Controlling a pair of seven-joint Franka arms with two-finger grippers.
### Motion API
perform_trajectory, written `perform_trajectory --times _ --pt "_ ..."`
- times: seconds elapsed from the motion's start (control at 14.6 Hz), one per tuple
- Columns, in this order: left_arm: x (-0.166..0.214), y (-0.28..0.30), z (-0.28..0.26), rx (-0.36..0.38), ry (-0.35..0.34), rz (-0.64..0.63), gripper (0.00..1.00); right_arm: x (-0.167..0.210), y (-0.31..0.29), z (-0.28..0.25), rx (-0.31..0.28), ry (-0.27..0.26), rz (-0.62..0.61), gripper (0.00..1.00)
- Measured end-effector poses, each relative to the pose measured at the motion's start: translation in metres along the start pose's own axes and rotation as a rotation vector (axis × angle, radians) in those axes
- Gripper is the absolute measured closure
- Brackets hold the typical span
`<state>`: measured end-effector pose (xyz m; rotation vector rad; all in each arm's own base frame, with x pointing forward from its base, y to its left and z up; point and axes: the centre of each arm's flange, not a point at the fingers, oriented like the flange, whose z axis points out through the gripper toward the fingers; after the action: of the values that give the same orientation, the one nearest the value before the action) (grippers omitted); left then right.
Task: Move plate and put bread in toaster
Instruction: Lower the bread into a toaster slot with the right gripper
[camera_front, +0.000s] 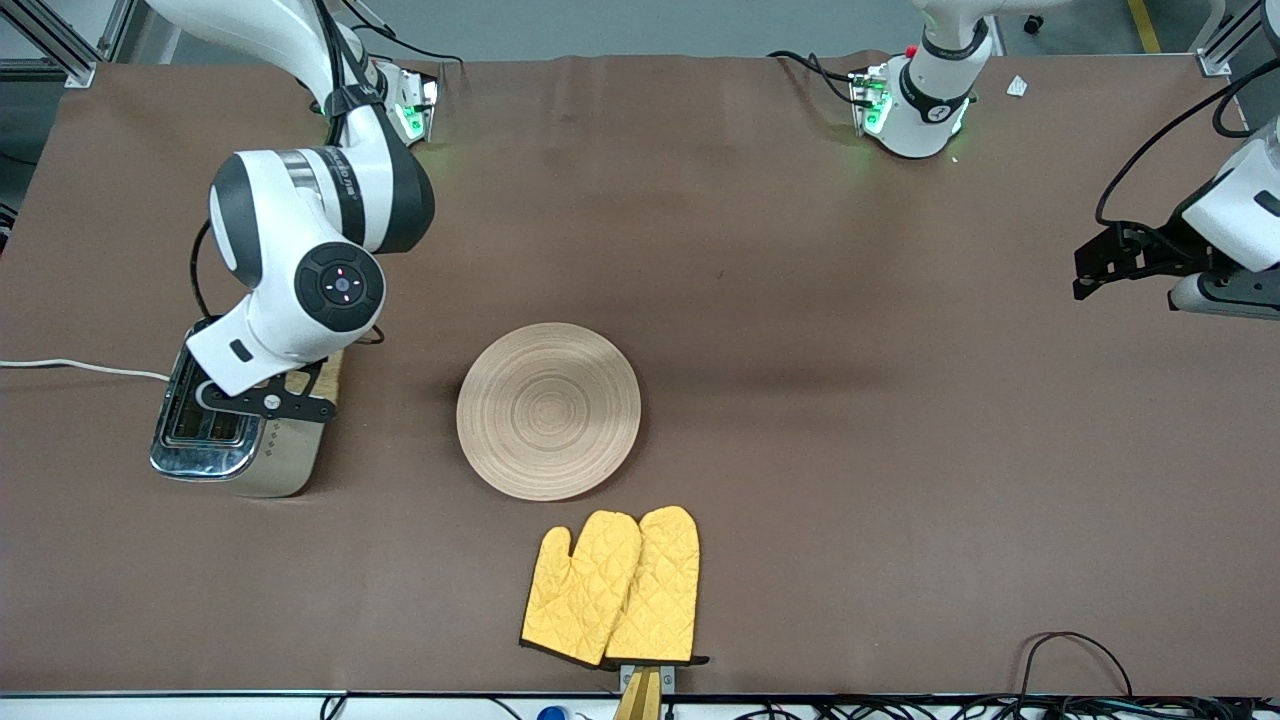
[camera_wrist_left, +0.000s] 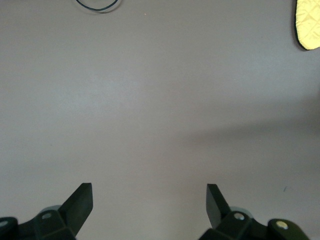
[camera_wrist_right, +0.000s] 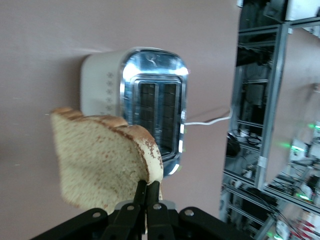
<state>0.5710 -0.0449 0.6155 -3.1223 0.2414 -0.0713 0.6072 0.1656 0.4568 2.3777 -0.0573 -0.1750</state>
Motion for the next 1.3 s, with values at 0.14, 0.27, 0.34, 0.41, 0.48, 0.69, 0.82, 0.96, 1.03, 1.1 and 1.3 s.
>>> perform_trajectory --times 0.14,0.27,0.34,0.41,0.48,0.69,0.82,0.96,1.03,1.1,1.3 --pt "0.000 0.000 0.000 0.000 0.000 0.000 0.00 0.002 0.013 0.009 -0.057 -0.023 0.016 0.97" --pt "0.000 0.001 0.000 0.000 0.000 0.002 0.00 0.007 0.030 0.024 -0.100 -0.050 0.041 0.97" --pt "0.000 0.001 0.000 0.000 0.000 0.002 0.00 0.011 0.040 0.033 -0.111 -0.062 0.053 0.97" --pt "0.000 0.001 0.000 0.000 0.000 0.002 0.00 0.015 0.050 0.042 -0.121 -0.074 0.066 0.97" --pt "0.000 0.001 0.000 0.000 0.001 0.001 0.00 0.018 0.059 0.050 -0.129 -0.085 0.078 0.97" --pt "0.000 0.001 0.000 0.000 0.001 0.001 0.00 0.024 0.071 0.063 -0.157 -0.096 0.091 0.97" --pt "0.000 0.001 0.000 0.000 0.001 0.001 0.00 0.026 0.065 0.068 -0.172 -0.101 0.082 0.97" --pt "0.000 0.001 0.000 0.000 0.001 0.001 0.00 0.029 0.056 0.076 -0.187 -0.109 0.069 0.97" --pt "0.000 0.001 0.000 0.000 0.001 0.001 0.00 0.031 0.052 0.079 -0.192 -0.111 0.064 0.97" --pt "0.000 0.001 0.000 0.000 0.001 0.001 0.00 0.033 0.048 0.082 -0.195 -0.113 0.062 0.97" --pt "0.000 0.001 0.000 0.000 0.001 0.002 0.00 0.035 0.039 0.088 -0.204 -0.115 0.069 0.97"
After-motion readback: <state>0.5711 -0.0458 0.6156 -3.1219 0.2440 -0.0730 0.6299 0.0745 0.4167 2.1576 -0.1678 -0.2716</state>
